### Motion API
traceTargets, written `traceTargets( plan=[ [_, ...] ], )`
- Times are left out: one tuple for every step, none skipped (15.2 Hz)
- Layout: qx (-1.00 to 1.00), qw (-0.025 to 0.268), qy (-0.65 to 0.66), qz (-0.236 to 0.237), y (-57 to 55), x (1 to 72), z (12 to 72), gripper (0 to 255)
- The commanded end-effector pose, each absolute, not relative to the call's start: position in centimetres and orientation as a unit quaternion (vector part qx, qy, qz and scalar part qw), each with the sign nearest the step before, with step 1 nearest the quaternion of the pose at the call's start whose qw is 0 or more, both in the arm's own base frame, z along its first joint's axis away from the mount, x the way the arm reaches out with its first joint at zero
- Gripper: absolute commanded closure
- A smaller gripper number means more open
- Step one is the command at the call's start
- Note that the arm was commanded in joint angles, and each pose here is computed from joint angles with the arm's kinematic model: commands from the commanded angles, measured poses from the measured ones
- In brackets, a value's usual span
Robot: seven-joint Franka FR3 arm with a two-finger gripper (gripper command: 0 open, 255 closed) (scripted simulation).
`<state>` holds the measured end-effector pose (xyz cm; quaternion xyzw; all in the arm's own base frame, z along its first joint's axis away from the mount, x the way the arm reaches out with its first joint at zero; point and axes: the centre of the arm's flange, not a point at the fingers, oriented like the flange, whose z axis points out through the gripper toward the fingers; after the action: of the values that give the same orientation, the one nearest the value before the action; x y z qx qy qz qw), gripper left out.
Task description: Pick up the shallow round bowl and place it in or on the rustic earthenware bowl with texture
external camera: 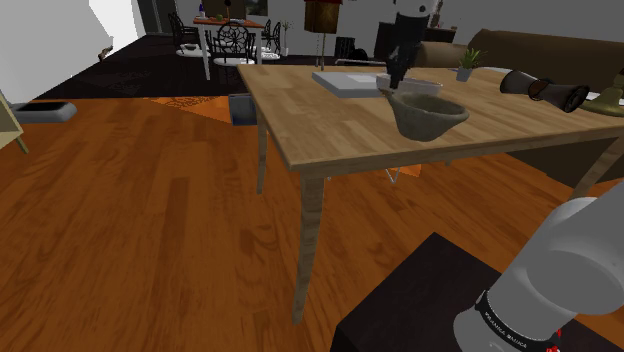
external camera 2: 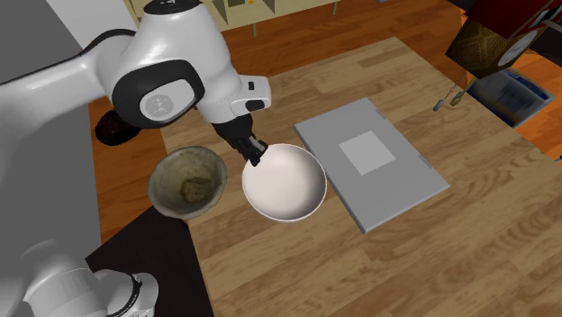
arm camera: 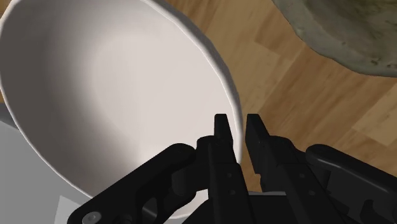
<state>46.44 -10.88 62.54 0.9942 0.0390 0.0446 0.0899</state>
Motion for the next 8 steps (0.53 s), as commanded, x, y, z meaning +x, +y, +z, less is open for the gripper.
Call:
traceTargets(
  plan=[
    [0.994,0.09,0.039,0.045,-10.9,46.4,63.7,255],
    [0.994,0.09,0.039,0.045,-10.9,46.4,64.2,255],
    [0.994,0.09,0.039,0.045,-10.9,46.4,64.7,255],
    [0.994,0.09,0.039,0.045,-10.9,46.4,65.2,255],
    [0.994,0.09,0.039,0.045,-10.9,46.4,65.8,255],
    [0.994,0.09,0.039,0.045,-10.9,46.4,66.3,255],
    [0.994,0.09,0.039,0.045,-10.9,46.4,66.8,255],
    [0.994,0.09,0.039,0.045,-10.9,46.4,67.3,255]
  ],
)
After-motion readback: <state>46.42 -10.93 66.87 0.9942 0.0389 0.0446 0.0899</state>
